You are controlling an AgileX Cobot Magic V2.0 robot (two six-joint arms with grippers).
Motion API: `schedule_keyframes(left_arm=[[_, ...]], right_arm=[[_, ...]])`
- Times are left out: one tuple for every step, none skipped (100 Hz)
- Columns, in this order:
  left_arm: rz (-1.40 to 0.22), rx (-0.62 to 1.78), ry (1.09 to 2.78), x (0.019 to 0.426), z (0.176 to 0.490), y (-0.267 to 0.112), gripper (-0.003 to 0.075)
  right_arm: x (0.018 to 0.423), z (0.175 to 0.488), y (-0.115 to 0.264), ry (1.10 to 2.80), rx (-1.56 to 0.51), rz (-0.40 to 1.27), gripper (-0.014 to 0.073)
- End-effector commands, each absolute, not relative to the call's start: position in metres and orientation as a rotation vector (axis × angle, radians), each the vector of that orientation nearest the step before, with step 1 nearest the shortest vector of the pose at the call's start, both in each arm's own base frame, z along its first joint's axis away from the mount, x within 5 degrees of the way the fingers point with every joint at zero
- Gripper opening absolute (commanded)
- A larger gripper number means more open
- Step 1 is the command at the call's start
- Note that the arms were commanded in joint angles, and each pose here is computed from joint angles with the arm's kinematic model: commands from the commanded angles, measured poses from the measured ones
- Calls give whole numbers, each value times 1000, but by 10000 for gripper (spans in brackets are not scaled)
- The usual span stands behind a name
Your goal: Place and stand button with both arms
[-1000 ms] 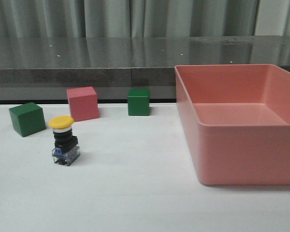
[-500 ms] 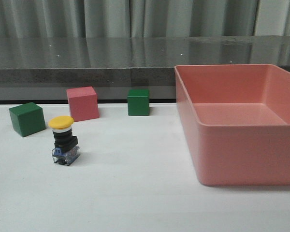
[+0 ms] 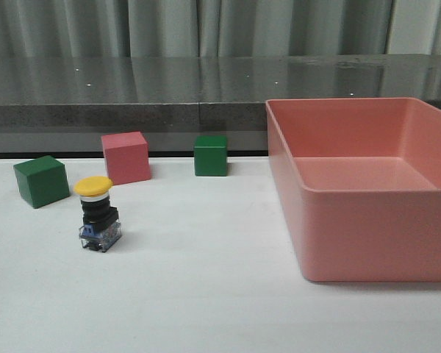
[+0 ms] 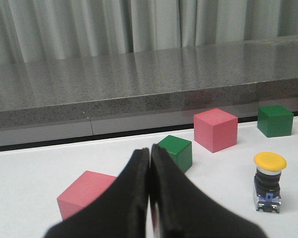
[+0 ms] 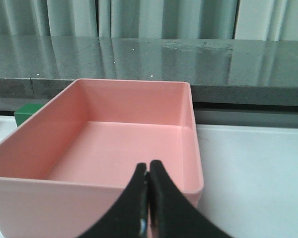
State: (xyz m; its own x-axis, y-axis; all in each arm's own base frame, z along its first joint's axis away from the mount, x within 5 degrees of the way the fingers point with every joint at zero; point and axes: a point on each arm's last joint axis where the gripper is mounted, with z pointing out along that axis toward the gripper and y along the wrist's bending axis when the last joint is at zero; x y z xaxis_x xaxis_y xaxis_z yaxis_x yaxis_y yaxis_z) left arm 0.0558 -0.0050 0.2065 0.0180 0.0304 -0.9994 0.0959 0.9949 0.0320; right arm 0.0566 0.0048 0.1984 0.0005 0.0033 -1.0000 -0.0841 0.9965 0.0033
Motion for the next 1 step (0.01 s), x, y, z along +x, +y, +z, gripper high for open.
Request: schedule_keyframes(left_arm=[[-76,99,1475,54,205,-6,-19]], right_arm=[[54,212,4,1451,-50,66,-61]])
